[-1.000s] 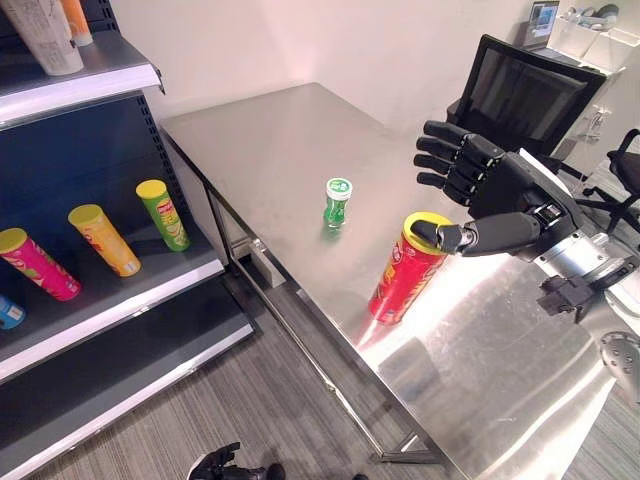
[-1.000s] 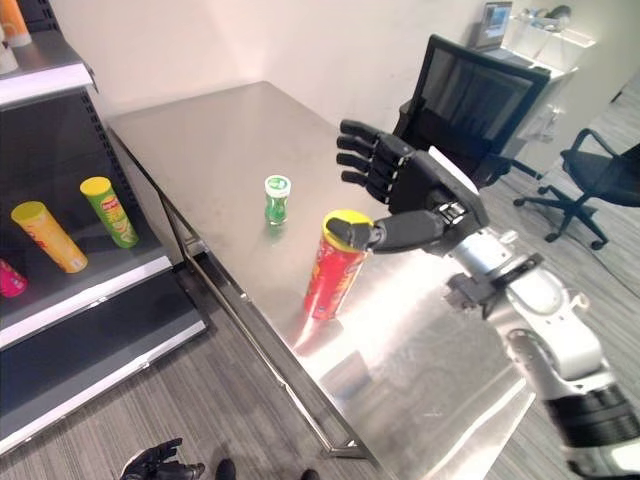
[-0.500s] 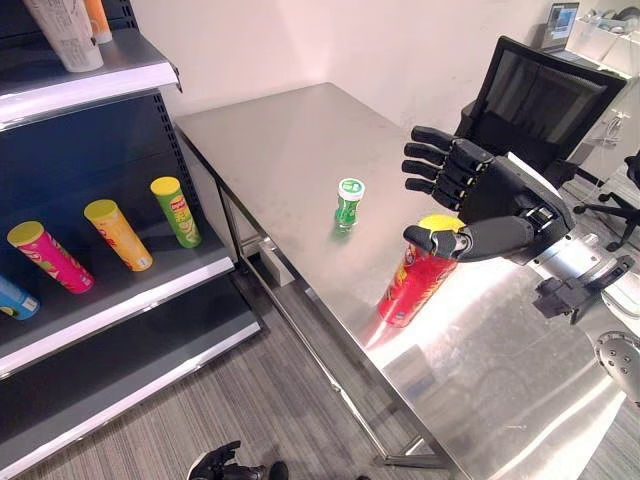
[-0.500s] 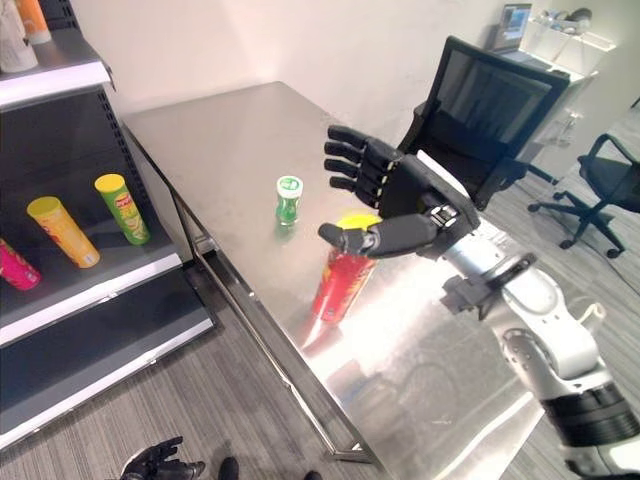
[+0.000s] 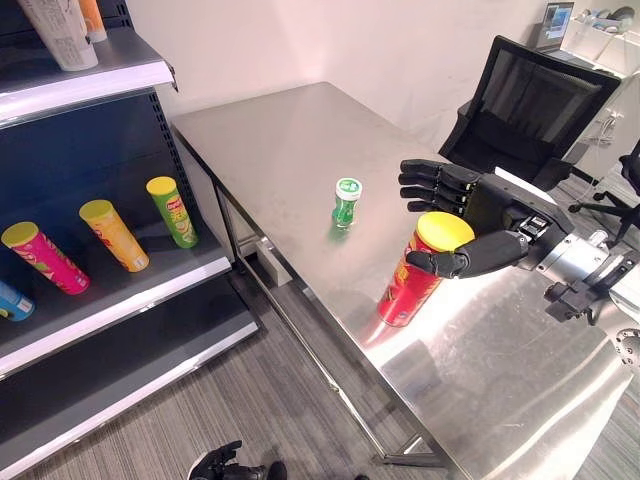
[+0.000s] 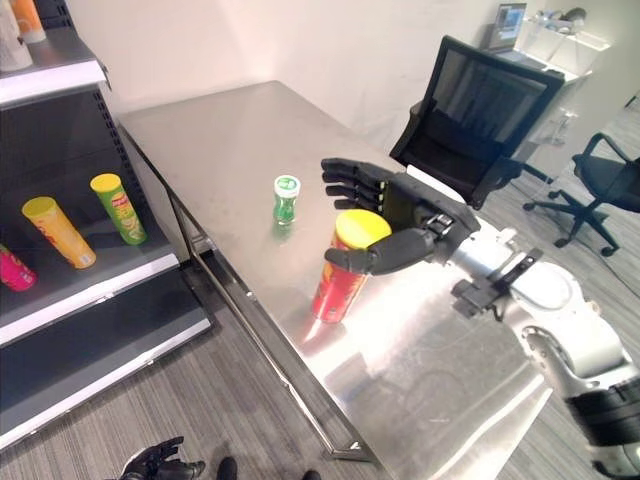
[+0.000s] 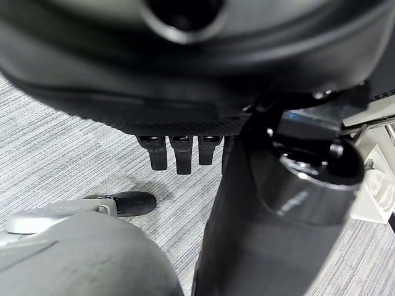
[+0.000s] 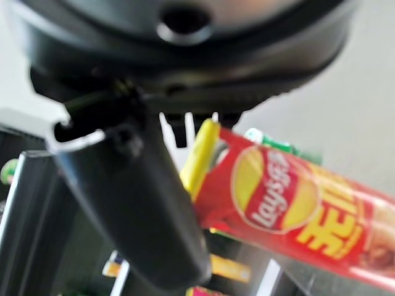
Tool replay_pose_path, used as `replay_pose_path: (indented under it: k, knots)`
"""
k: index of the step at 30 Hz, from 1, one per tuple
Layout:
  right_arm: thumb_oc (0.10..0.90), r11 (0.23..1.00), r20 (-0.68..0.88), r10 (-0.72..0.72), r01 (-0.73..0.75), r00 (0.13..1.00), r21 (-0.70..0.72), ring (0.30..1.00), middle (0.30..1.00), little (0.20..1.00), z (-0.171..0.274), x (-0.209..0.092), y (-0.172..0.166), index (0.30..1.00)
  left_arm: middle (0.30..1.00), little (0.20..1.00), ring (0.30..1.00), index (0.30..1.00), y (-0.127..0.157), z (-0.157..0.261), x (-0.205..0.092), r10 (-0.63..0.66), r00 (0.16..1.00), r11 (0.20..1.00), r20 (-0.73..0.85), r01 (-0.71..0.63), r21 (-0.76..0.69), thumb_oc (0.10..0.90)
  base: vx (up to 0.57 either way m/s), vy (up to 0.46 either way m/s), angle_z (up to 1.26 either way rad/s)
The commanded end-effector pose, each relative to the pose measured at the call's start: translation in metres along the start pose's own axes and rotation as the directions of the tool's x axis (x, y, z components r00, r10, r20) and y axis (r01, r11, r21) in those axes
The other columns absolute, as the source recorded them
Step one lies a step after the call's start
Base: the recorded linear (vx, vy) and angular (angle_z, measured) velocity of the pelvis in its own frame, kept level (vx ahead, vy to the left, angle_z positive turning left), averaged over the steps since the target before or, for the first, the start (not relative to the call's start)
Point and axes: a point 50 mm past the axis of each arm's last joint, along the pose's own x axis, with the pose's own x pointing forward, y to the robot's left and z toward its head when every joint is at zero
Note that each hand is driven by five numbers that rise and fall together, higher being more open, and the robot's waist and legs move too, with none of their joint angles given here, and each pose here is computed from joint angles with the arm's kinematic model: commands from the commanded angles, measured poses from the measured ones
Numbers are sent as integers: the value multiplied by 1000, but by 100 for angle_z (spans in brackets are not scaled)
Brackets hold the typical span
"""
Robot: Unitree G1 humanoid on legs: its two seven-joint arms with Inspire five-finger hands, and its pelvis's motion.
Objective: Put the goods on the table back onto the shelves and tidy them up.
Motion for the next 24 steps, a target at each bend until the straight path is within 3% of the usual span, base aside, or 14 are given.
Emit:
replay_pose_path:
  k: [1,11,14,24]
  knots:
    - [800,996,115,-3,14,993,-93,900,900,900,32,7,-9,900,900,900,900,900,2,7,1,-33,999,996,31,30,86,800,0,0,0]
    - [800,995,76,3,5,997,-104,900,900,900,27,7,-10,900,900,900,900,900,1,8,1,-39,999,995,30,36,90,800,0,0,0]
    - [800,982,-40,20,-27,999,-189,900,900,900,23,6,-15,900,900,900,900,900,5,7,1,-30,999,995,23,28,91,800,0,0,0]
    - [800,957,-115,35,-66,993,-282,900,900,900,26,6,-19,900,900,900,900,900,4,10,1,-31,999,994,34,27,103,800,0,0,0]
